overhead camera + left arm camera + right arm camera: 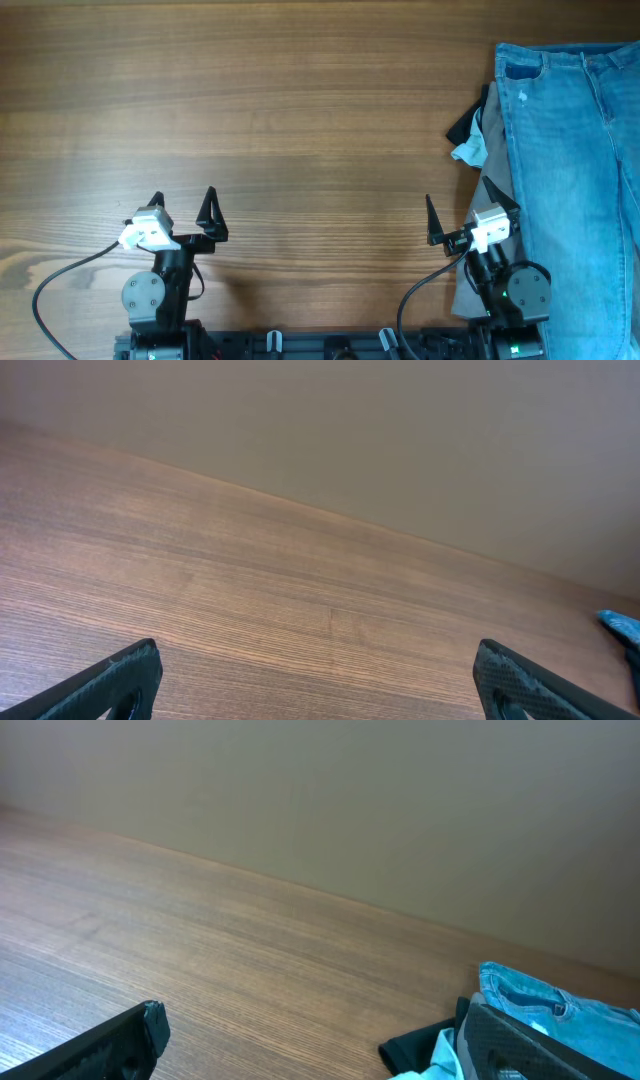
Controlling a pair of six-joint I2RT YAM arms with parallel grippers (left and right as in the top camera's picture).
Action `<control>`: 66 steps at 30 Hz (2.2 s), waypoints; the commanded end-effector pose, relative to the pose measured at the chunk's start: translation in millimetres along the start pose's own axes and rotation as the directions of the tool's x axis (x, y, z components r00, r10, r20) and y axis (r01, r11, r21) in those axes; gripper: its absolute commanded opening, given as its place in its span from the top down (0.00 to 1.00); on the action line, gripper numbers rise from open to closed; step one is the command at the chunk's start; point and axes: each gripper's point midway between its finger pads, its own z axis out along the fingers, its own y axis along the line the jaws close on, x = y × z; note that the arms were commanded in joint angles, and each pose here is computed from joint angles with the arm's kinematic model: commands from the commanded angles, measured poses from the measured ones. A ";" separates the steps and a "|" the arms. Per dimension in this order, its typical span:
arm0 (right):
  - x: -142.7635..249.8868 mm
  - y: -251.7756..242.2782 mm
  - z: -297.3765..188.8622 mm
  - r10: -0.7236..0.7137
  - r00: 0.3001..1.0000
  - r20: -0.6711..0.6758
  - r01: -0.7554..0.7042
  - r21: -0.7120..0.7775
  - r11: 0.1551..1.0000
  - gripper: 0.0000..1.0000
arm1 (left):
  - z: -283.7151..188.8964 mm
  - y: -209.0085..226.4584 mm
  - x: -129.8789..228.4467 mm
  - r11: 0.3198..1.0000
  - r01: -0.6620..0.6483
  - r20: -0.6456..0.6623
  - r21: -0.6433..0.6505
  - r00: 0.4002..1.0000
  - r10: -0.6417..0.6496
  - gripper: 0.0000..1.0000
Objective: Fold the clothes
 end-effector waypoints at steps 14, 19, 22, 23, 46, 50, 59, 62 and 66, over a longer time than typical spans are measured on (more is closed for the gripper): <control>-1.8 3.1 -0.3 -0.003 1.000 0.009 0.003 -0.019 1.000 0.00 | 0.1 -0.6 2.1 1.000 -0.006 -0.002 0.005 1.000 0.006 0.00; -1.8 3.1 -0.3 -0.003 1.000 0.009 0.003 -0.019 1.000 0.00 | 0.1 -0.6 2.1 1.000 -0.006 -0.002 0.005 1.000 0.006 0.00; -1.8 3.1 -0.3 -0.002 1.000 0.009 0.003 -0.019 1.000 0.00 | 0.1 -0.6 2.1 1.000 -0.006 -0.002 0.005 1.000 0.006 0.00; -1.8 3.1 -0.3 -0.003 1.000 0.009 0.003 -0.019 1.000 0.00 | 0.1 -0.6 2.1 1.000 -0.006 -0.002 0.005 1.000 0.006 0.00; -10.9 7.2 -1.0 0.062 0.997 0.039 -0.060 -0.049 0.997 0.00 | -0.4 -11.2 -4.5 0.998 -0.029 0.020 0.060 0.999 0.028 0.00; -52.8 1.8 -9.8 0.116 0.988 0.100 -0.112 -0.052 0.992 0.00 | -11.0 -24.3 -59.8 0.997 -0.036 0.176 0.071 0.984 0.023 0.00; -107.2 -23.9 -4.7 0.211 0.946 -0.246 -0.210 0.031 0.977 0.00 | -5.7 -40.2 -146.2 0.998 -0.003 -0.014 -0.059 1.000 0.002 0.00; -105.1 -23.1 23.7 0.233 0.841 -0.489 -0.257 0.019 0.966 0.00 | 22.0 -42.7 -163.9 0.992 0.003 -0.210 -0.124 0.977 -0.030 0.00; -118.9 -31.7 57.8 0.239 0.730 -0.640 -0.280 0.039 0.959 0.00 | 50.7 -44.1 -170.6 0.983 0.001 -0.417 -0.183 0.906 -0.079 0.00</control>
